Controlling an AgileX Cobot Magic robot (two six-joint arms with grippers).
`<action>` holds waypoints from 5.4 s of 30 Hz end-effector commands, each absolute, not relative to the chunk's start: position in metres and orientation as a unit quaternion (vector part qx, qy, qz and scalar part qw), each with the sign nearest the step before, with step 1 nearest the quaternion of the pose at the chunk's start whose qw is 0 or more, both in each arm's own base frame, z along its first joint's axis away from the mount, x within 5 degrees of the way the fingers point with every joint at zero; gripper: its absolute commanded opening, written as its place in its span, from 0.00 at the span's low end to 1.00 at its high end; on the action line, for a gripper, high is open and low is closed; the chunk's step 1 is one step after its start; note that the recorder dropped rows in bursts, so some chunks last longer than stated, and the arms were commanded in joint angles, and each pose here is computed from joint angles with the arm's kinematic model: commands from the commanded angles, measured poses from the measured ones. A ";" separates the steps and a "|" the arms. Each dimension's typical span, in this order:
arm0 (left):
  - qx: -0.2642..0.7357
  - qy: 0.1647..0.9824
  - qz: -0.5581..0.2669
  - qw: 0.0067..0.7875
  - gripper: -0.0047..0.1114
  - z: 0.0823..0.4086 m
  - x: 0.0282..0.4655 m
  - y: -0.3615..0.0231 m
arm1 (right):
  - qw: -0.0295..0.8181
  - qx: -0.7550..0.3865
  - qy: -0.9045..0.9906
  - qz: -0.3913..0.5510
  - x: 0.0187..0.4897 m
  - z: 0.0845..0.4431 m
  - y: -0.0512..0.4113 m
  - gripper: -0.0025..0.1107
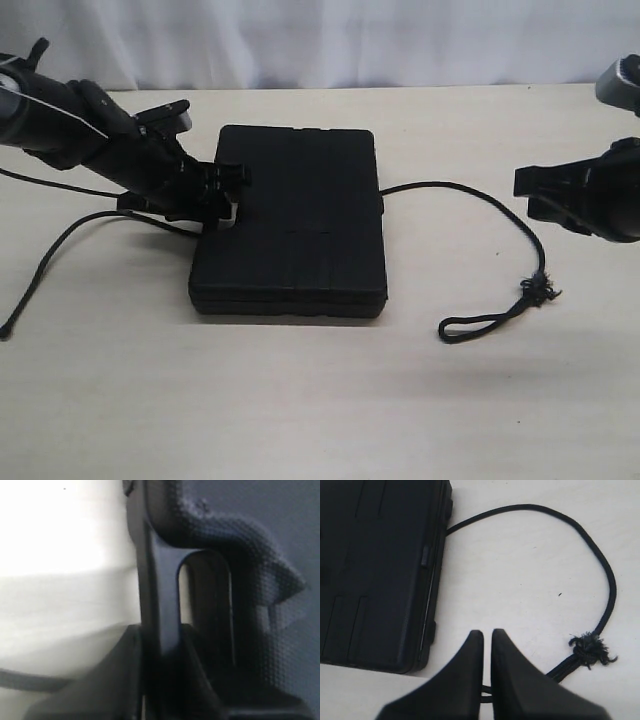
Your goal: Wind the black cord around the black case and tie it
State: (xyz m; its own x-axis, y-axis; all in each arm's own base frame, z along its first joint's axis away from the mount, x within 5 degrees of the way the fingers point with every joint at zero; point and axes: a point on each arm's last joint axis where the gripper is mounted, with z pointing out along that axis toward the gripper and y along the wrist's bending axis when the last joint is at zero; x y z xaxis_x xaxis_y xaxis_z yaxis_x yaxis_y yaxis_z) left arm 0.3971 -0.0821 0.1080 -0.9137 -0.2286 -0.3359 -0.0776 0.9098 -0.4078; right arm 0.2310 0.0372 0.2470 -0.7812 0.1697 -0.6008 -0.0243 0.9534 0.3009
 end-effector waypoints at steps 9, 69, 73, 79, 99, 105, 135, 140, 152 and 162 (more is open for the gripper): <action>-0.075 0.923 -0.258 0.275 0.04 0.206 0.387 -0.087 | 0.351 -0.024 0.918 0.182 0.229 0.279 0.046 0.08; -0.211 0.832 -0.415 0.301 0.04 0.260 0.376 -0.130 | 0.385 -0.273 0.866 0.164 0.203 0.269 0.191 0.69; -0.225 0.825 -0.426 0.297 0.04 0.261 0.377 -0.131 | 0.395 -0.286 0.850 0.200 0.200 0.252 0.212 0.69; -0.222 0.825 -0.427 0.295 0.04 0.261 0.376 -0.131 | 0.408 -0.328 0.829 0.199 0.203 0.239 0.229 0.69; -0.223 0.825 -0.426 0.296 0.04 0.261 0.376 -0.131 | 0.346 -0.283 0.894 0.018 0.233 0.276 0.201 0.69; -0.228 0.824 -0.423 0.301 0.04 0.261 0.377 -0.130 | 0.344 -0.298 0.890 -0.012 0.208 0.283 0.211 0.69; -0.215 0.830 -0.413 0.307 0.04 0.260 0.377 -0.129 | 0.554 -0.196 0.803 -0.103 0.239 0.234 0.267 0.69; -0.189 0.844 -0.389 0.317 0.04 0.258 0.377 -0.128 | 0.554 -0.178 0.807 -0.103 0.244 0.234 0.262 0.49; -0.169 0.849 -0.384 0.320 0.13 0.258 0.376 -0.128 | 0.541 -0.165 0.820 -0.084 0.242 0.233 0.262 0.06; -0.127 0.843 -0.362 0.377 0.47 0.279 0.372 -0.118 | 0.547 -0.138 0.823 -0.063 0.238 0.250 0.256 0.06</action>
State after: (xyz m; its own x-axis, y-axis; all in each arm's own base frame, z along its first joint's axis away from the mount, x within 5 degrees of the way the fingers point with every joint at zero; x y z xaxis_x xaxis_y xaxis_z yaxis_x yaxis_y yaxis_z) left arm 0.3749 -0.1253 0.2602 -0.7227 -0.4912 -0.4862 0.0139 0.6930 -0.7208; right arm 0.2376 0.2609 0.2377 -0.3912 -0.3163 -0.8642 -0.1905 0.9466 -0.2602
